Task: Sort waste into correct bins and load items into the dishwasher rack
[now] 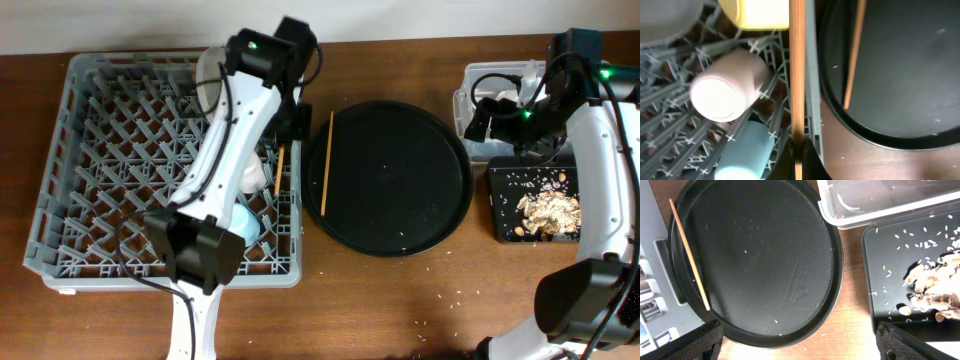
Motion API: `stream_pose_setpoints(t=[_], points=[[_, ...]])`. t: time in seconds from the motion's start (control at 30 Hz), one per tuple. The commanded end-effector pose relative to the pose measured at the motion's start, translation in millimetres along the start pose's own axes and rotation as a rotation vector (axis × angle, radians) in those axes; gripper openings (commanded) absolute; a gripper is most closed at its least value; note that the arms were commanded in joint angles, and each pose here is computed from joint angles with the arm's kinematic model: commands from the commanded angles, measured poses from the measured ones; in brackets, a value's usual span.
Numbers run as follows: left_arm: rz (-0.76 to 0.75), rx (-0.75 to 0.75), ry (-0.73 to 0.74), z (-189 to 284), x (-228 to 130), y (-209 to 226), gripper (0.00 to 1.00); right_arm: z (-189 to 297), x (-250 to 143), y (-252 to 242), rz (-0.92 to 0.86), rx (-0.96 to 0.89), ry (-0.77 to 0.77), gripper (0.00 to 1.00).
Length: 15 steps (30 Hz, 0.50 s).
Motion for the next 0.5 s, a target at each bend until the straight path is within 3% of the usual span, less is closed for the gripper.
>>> stream_pose_setpoints(t=[0.0, 0.33, 0.47], points=[[0.05, 0.029, 0.071, -10, -15, 2, 0.0, 9, 2, 0, -0.003, -0.003, -0.032, 0.98], [-0.017, 0.041, 0.096, 2, -47, -15, 0.0, 9, 2, 0, -0.003, -0.003, -0.032, 0.98], [0.102, 0.113, 0.113, 0, -65, -10, 0.0, 9, 2, 0, -0.003, -0.003, -0.032, 0.99]])
Point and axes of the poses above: each gripper's point midway between its finger pads, its own z axis back along the fingers, its own y axis along the line the jaws close on, x = y × z, the point moved 7 cm from there along z, back along the fingers, and after that the axes turned 4 degrees about -z, right-handed, at the moved point
